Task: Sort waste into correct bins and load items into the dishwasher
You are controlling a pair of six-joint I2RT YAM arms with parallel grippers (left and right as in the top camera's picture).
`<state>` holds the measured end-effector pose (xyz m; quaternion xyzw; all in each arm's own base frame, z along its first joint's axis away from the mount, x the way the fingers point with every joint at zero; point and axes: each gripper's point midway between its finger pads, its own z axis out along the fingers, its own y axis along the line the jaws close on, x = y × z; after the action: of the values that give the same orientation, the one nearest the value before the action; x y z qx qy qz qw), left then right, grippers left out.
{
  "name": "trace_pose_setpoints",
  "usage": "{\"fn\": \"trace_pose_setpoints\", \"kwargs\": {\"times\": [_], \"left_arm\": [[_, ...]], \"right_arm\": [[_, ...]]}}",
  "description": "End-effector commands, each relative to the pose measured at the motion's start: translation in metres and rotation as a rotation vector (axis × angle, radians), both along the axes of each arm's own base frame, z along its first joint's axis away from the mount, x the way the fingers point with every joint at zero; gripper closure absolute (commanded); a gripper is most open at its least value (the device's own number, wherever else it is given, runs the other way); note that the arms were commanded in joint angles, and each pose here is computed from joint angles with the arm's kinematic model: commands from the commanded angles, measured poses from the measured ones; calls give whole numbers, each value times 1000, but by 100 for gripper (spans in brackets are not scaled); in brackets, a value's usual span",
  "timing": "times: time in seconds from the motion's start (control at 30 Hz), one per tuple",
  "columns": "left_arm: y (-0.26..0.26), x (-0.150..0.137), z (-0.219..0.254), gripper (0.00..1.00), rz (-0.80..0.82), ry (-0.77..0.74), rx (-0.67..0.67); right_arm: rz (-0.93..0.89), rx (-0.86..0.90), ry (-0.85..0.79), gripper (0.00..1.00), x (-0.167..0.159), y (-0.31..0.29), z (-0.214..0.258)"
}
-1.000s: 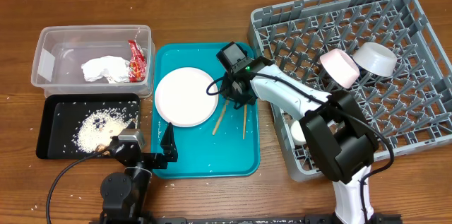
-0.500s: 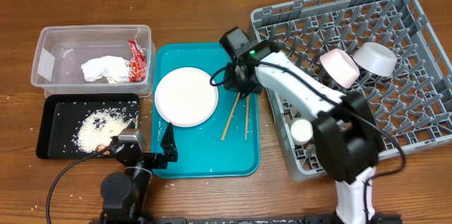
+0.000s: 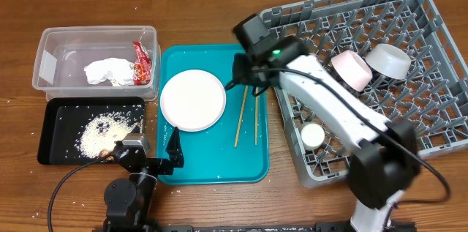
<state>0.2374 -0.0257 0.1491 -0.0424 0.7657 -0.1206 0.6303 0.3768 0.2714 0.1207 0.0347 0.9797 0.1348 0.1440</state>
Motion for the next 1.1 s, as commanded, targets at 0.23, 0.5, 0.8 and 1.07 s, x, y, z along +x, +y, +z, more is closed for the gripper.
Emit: {"fn": "trace_pose_setpoints", "kwargs": {"times": [0.23, 0.5, 0.8, 1.07], "left_arm": [[-1, 0, 1, 0, -9, -9, 2], [-1, 0, 1, 0, -9, -9, 2], [-1, 0, 1, 0, -9, -9, 2], [-1, 0, 1, 0, -9, -9, 2]], "right_arm": [[-47, -88, 145, 55, -10, 9, -88], [-127, -128, 249, 75, -23, 2, -123], [-83, -97, 290, 96, -32, 11, -112], [97, -56, -91, 96, 15, -10, 31]]}}
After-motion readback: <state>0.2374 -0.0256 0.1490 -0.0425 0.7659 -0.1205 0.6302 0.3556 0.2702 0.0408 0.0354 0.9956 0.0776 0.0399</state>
